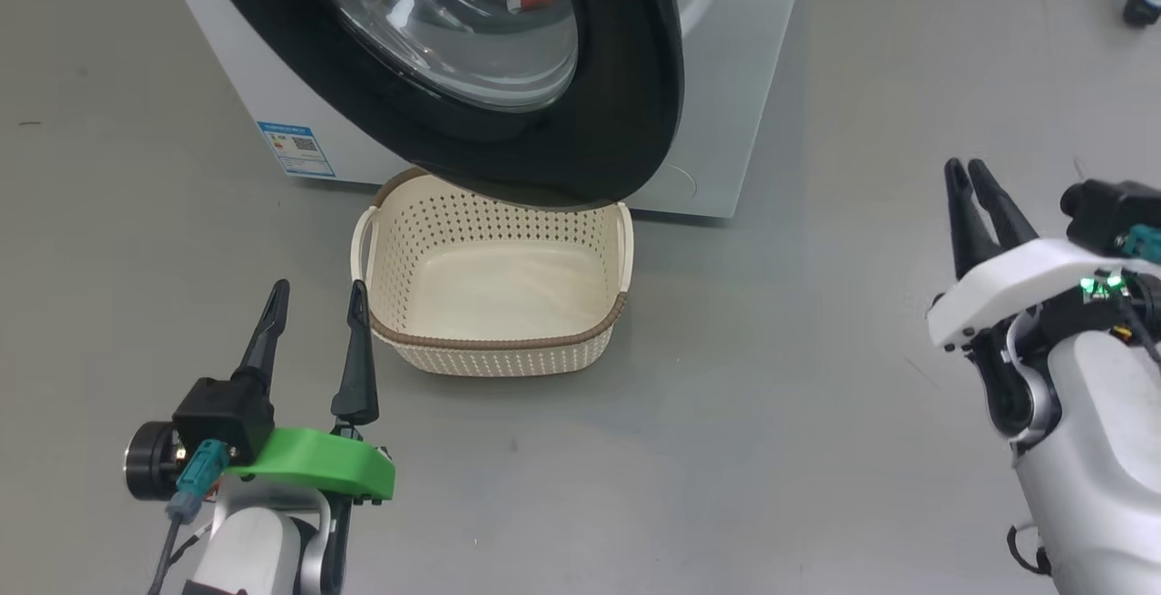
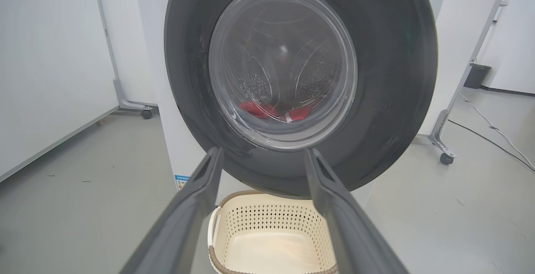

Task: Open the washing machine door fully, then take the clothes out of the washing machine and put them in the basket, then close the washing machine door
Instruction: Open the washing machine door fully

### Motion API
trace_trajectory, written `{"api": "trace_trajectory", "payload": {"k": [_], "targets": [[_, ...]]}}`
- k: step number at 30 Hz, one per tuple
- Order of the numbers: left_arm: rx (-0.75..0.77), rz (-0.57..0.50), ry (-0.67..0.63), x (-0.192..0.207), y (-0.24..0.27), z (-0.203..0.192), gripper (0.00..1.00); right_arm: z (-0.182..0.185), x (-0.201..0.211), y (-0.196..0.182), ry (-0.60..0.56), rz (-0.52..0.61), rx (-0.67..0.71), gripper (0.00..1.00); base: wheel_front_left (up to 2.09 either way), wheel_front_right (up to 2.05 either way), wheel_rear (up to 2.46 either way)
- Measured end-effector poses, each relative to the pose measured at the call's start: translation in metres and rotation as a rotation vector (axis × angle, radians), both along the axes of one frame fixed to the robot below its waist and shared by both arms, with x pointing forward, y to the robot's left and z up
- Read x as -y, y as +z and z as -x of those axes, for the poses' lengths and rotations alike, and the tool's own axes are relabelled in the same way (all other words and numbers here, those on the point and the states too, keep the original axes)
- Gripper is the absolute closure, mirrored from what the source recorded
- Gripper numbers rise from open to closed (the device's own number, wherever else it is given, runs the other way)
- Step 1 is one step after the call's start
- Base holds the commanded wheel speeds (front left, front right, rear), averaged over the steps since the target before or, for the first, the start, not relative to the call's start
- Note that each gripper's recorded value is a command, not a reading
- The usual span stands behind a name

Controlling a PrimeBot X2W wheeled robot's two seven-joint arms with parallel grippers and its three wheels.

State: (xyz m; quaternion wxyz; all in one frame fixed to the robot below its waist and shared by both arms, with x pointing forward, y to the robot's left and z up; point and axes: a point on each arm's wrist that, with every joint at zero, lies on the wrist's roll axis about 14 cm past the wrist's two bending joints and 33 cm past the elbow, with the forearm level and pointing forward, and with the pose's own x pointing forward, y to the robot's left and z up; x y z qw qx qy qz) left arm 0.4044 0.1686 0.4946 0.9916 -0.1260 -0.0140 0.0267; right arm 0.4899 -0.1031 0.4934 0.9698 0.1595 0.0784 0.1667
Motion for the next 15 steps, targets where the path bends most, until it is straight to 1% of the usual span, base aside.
{"api": "trace_trajectory", "payload": {"k": [2,4,7,9,11,15], "targets": [[0.009,-0.005,-0.014,0.004,0.003,-0.001,0.0,0.009,0.007,-0.003,-0.017,0.021,0.019,0.0,0.0,0.0,0.0],[0.018,-0.004,-0.021,0.007,0.006,-0.002,0.0,0.016,0.011,0.0,-0.036,0.012,0.054,0.0,0.0,0.0,0.0],[0.022,-0.001,-0.027,0.009,0.007,-0.003,0.0,0.023,0.013,0.005,-0.04,0.041,0.111,0.0,0.0,0.0,0.0],[0.022,0.0,-0.033,0.011,0.006,-0.004,0.0,0.028,0.017,0.006,-0.06,0.026,0.13,0.0,0.0,0.0,0.0],[0.022,-0.002,-0.041,0.013,0.006,-0.005,0.0,0.033,0.023,0.002,-0.092,0.022,0.135,0.0,0.0,0.0,0.0],[0.022,-0.002,-0.037,0.012,0.006,-0.005,0.0,0.042,0.024,-0.009,-0.111,0.013,0.104,0.0,0.0,0.0,0.0]]}}
